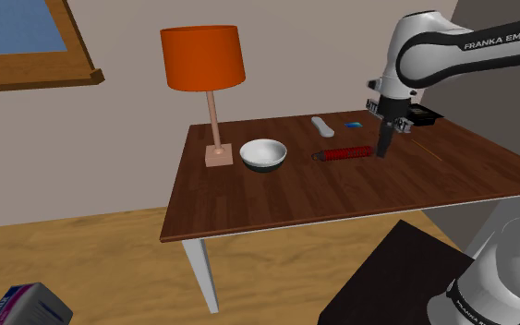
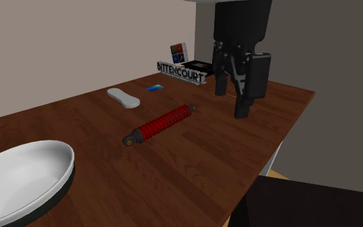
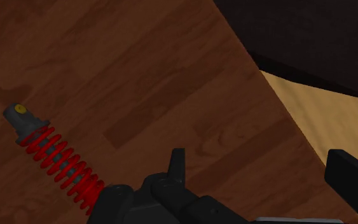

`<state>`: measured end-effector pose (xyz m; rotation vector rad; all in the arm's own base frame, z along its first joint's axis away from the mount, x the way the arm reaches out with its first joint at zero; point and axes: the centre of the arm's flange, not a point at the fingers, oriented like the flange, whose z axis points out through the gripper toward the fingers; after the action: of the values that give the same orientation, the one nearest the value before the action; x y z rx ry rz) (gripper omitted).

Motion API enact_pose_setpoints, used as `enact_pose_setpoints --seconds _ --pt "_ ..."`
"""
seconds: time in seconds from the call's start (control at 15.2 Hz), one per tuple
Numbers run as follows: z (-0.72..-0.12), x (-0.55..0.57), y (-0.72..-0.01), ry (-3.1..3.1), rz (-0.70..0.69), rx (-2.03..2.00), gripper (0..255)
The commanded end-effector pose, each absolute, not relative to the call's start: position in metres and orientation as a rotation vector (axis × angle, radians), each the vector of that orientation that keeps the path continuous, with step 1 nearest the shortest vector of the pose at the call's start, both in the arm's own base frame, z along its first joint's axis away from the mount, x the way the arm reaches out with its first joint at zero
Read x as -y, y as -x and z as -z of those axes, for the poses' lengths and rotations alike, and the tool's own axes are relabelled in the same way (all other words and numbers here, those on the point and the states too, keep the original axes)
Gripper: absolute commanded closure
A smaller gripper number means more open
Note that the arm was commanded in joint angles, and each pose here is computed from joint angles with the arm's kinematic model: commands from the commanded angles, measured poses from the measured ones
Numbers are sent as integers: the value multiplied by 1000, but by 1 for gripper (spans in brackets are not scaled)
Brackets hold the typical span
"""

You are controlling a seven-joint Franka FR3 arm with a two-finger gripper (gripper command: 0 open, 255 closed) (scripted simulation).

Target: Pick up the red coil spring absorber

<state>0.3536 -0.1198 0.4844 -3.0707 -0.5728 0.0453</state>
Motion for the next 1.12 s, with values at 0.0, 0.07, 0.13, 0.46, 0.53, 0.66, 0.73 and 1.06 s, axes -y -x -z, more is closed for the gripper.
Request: enact_pose_setpoints --seconds 0.0,0.07,0.13,0.46,0.53,0.66,0.73,1.06 --pt "-472 142 -367 3047 -33 657 0" --pt "-466 152 -374 3034 -28 696 0" --pt "-460 162 -381 3020 -22 734 0" --pt "-430 208 -421 2946 5 921 0" --pt "-424 217 -429 2930 11 957 0" --pt "-412 233 -447 2896 22 1030 0" --pt "-406 241 -456 2878 27 1066 0" --pt "-375 276 -506 2783 54 1241 0"
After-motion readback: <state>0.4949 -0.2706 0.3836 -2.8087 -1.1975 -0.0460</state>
